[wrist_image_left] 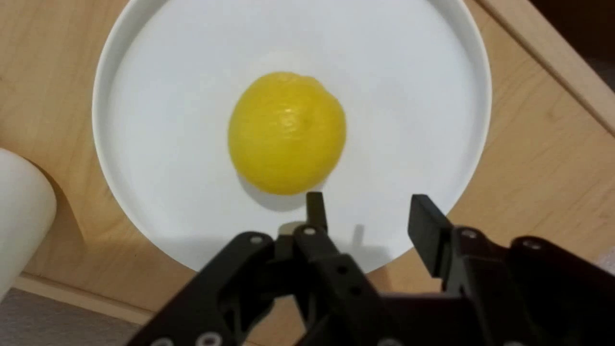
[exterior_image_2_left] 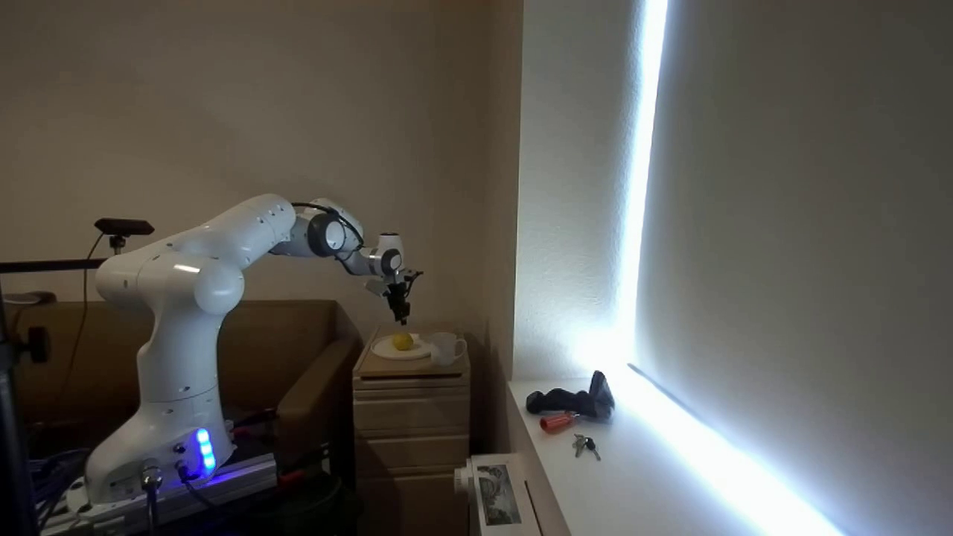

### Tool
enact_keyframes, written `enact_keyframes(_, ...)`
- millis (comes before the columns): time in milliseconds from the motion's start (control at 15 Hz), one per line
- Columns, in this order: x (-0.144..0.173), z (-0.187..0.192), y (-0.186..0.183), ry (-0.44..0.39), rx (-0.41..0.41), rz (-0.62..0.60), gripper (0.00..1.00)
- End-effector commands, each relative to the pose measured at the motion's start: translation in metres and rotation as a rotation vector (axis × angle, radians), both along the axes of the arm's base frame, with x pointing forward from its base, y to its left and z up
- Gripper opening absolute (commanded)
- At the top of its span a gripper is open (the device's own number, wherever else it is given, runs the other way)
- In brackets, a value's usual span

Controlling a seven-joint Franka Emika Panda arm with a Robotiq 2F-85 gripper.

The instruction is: Place the lemon on the windowsill

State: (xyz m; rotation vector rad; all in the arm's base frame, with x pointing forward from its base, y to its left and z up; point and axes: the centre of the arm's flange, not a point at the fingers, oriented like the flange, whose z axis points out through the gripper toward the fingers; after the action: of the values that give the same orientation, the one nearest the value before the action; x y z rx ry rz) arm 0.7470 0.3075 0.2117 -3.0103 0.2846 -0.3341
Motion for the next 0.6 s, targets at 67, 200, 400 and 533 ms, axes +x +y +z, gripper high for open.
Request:
enact_keyframes(67, -0.027, 0.014, -0.009, 0.017, -0.008, -0.031, 0.69)
enact_keyframes(200, -0.028, 0.007, -0.014, 0.037, -0.025, -0.066, 0.77)
enact_keyframes(400, -0.034, -0.006, -0.027, 0.086, -0.045, -0.136, 0.98)
enact_keyframes(533, -0.035, -0.017, -0.033, 0.112, -0.05, -0.154, 1.0)
